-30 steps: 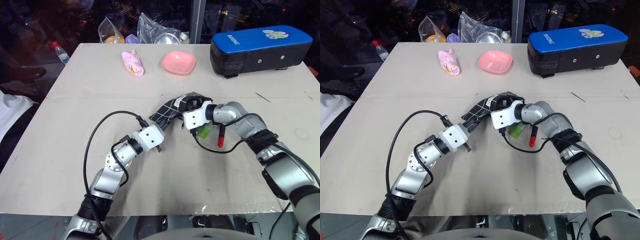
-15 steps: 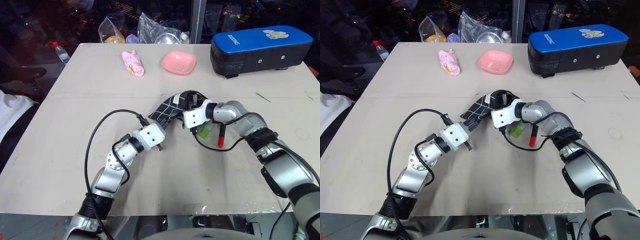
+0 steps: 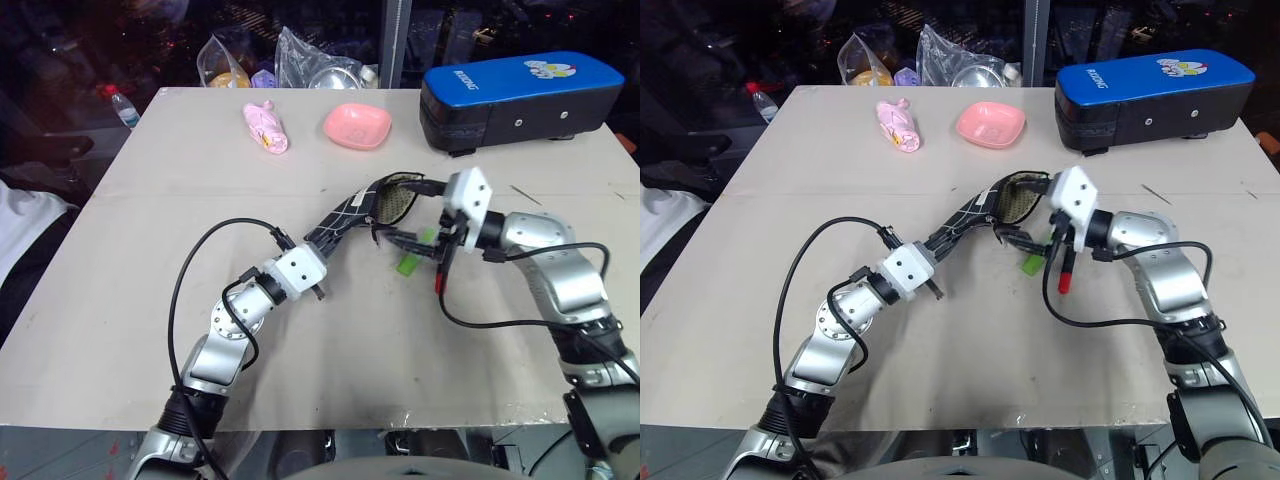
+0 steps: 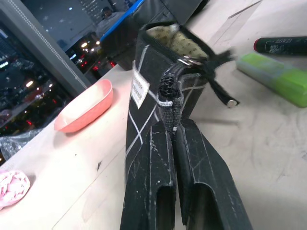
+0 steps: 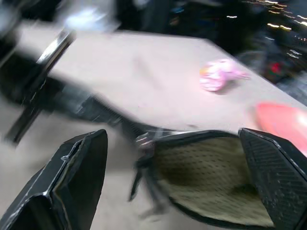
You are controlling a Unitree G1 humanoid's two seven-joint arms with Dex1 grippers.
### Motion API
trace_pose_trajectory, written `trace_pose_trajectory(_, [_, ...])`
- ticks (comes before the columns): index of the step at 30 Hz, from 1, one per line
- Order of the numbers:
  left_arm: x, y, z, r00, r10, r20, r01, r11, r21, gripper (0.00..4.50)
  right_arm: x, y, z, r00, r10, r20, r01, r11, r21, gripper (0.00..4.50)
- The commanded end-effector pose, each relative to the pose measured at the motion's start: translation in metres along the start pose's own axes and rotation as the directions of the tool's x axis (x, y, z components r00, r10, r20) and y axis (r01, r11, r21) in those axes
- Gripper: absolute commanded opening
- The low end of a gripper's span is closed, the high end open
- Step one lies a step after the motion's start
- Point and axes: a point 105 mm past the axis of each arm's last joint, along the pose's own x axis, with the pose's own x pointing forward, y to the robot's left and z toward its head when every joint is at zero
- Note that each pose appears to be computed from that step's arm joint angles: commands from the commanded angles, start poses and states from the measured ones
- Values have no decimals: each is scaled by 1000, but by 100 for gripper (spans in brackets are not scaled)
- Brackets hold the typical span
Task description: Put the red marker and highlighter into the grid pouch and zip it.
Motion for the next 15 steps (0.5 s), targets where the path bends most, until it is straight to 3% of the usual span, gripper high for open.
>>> trace_pose_trajectory(1, [0, 11, 7, 999, 41, 30, -41, 999, 13, 0, -20, -11, -2, 985, -170, -31, 172, 984, 41, 442])
trace_pose_trajectory(6, [0, 13, 7, 998, 52, 27, -52, 999, 10, 0, -47, 0, -52, 900, -376, -218, 405, 908, 104, 442])
trace_pose_trajectory(15, [1, 12, 6, 998, 55, 27, -55, 998, 4, 0, -55, 34, -103, 776, -500, -384, 598, 776, 200, 442])
